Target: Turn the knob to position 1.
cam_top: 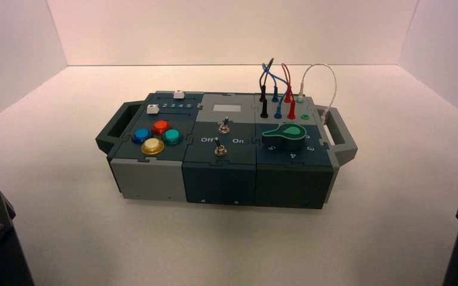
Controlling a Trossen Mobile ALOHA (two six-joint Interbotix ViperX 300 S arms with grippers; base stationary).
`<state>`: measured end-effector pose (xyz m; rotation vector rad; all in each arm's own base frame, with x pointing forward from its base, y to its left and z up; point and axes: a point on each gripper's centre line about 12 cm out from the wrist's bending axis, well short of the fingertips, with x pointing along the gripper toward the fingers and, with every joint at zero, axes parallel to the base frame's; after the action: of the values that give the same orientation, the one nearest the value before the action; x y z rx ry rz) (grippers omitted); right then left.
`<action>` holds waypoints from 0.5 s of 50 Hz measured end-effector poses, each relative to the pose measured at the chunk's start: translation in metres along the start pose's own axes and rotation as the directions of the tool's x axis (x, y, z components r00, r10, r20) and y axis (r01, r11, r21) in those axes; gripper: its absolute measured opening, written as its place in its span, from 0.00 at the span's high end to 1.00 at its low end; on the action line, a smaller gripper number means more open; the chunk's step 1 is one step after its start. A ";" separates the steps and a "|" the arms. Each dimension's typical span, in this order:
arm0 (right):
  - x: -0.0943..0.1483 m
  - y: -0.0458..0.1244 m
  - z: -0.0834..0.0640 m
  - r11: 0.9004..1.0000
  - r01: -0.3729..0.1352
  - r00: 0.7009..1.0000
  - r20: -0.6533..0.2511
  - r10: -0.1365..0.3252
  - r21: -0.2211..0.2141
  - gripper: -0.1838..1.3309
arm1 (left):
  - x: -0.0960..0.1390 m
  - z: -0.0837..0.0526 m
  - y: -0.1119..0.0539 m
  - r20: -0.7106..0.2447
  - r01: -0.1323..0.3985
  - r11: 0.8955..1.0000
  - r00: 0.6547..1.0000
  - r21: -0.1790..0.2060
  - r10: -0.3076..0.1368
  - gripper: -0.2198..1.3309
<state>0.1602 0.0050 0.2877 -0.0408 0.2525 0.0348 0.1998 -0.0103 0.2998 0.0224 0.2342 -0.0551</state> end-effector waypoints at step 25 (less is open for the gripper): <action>0.000 0.001 -0.001 1.000 -0.007 1.000 -0.009 0.007 0.014 0.97 | -0.001 -0.005 -0.001 -0.047 0.004 1.000 0.999 0.000 -0.004 0.96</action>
<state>0.1599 0.0058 0.2867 -0.0260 0.2619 0.0394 0.1972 -0.0106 0.2949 0.0237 0.2817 -0.0583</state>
